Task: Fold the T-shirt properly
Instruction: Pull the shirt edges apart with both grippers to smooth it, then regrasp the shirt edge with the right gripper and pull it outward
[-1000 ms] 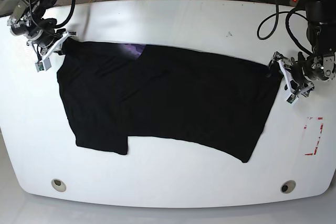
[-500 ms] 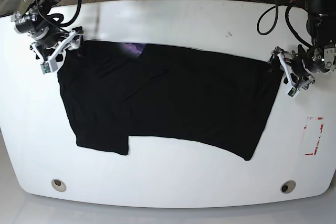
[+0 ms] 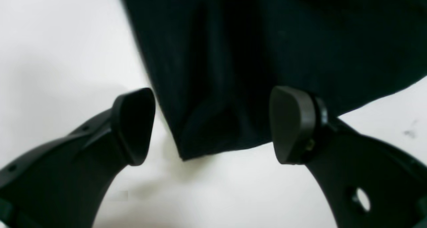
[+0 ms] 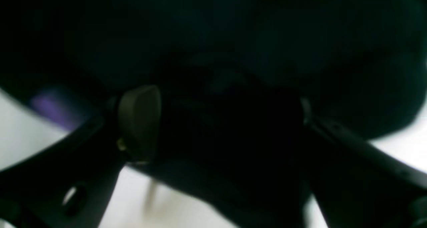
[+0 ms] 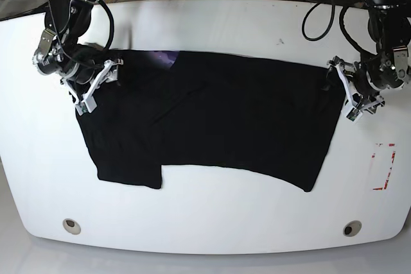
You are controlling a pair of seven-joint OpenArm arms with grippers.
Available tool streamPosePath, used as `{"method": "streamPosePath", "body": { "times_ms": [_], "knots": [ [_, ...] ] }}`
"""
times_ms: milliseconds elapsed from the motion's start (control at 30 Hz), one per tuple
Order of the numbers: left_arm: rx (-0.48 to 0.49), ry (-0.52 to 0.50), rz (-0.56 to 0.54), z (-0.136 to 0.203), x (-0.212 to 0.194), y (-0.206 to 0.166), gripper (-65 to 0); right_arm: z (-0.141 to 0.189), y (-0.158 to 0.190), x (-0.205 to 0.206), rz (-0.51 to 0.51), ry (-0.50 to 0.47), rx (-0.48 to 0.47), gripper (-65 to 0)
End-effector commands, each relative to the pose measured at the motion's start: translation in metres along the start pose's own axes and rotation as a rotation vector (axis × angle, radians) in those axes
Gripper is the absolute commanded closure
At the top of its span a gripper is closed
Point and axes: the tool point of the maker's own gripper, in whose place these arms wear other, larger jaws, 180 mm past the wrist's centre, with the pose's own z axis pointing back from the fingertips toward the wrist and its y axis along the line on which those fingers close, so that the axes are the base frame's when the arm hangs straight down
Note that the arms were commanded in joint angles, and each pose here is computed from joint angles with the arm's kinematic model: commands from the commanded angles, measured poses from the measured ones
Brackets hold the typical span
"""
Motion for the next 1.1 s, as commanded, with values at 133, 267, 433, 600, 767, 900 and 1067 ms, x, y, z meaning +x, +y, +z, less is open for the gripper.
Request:
{"method": "streamPosePath", "body": {
  "times_ms": [133,267,433,600,767,900,1067],
  "knots": [
    [0.022,-0.003,-0.055,-0.014,0.016,-0.012,-48.6,-0.001,-0.006,0.015,0.07,-0.023,-0.05,-47.9],
    [0.031,0.041,-0.052,-0.028,0.006,-0.023,-48.8,-0.003,-0.005,0.012,0.084,-0.005,-0.053,-45.0],
    [0.031,0.092,-0.042,-0.036,-0.008,-0.026,-48.8,-0.006,0.0,0.01,0.087,0.002,-0.045,-32.7],
    [0.025,0.106,-0.034,-0.038,-0.014,-0.027,-48.8,-0.013,0.002,0.002,0.074,0.027,-0.023,-27.7],
    [0.028,0.109,-0.036,-0.038,-0.014,-0.026,-48.8,-0.023,-0.001,-0.004,0.04,0.025,-0.004,-26.5],
    [0.029,0.122,-0.037,-0.037,-0.02,-0.026,-48.8,-0.021,-0.001,-0.003,0.038,0.017,-0.002,-8.9],
    [0.021,0.169,-0.036,-0.032,-0.043,-0.028,-48.8,-0.008,0.0,0.014,0.083,-0.034,-0.032,0.0]
  ]
}}
